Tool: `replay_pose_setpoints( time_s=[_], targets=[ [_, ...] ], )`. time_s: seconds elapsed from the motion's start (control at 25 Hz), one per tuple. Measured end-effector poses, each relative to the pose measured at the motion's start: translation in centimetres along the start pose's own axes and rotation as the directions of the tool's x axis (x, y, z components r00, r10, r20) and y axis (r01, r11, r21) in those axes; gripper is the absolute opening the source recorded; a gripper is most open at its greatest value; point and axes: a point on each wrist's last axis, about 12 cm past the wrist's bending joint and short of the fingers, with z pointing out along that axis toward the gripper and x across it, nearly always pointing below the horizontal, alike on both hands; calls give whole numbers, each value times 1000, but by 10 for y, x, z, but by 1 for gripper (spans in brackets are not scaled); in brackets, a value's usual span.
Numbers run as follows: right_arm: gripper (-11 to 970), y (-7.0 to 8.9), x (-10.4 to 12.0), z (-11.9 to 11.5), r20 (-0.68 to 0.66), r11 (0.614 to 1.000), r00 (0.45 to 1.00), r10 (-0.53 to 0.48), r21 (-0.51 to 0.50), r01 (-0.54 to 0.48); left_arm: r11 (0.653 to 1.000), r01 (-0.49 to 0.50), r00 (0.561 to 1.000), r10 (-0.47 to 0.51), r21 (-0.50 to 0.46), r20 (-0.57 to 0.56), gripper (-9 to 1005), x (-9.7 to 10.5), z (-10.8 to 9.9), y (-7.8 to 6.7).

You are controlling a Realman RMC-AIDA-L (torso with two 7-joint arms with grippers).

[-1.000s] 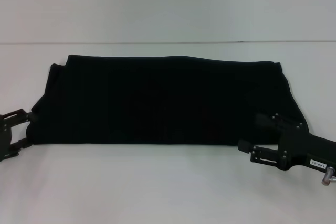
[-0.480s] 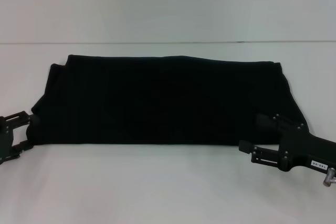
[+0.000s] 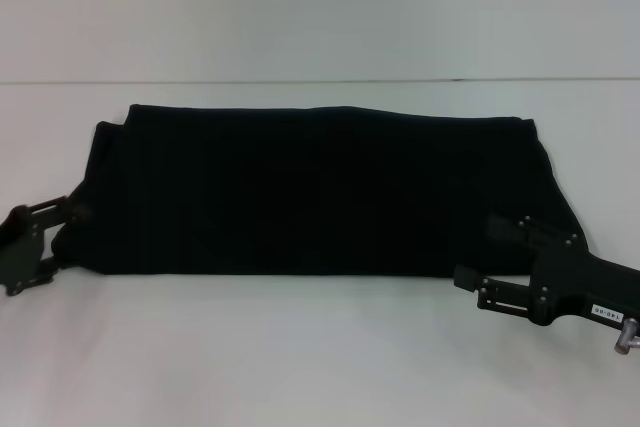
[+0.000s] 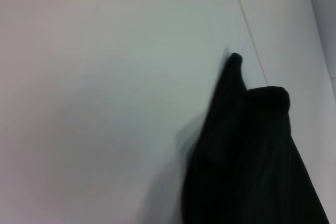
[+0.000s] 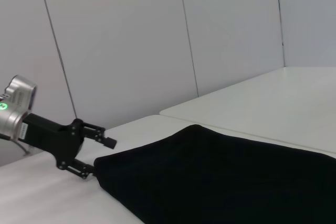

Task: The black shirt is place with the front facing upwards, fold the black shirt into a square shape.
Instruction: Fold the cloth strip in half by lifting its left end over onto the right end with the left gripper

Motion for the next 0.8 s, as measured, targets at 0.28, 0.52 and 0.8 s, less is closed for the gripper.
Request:
replay_pose_setpoints(
  time_s=[0.28, 0.52, 0.8],
  targets=[
    [936, 2, -1, 1, 7, 1000, 1000, 1, -12, -1, 999, -49, 999, 49, -1, -18, 772, 1, 16, -12],
    [936, 1, -1, 0, 10, 1000, 1000, 2, -10, -1, 998, -69, 998, 69, -7, -12, 767, -1, 15, -12],
    [936, 1, -3, 0, 22, 1000, 1000, 2, -8, -2, 988, -154, 988, 152, -29, -39, 473, 3, 21, -15]
  ],
)
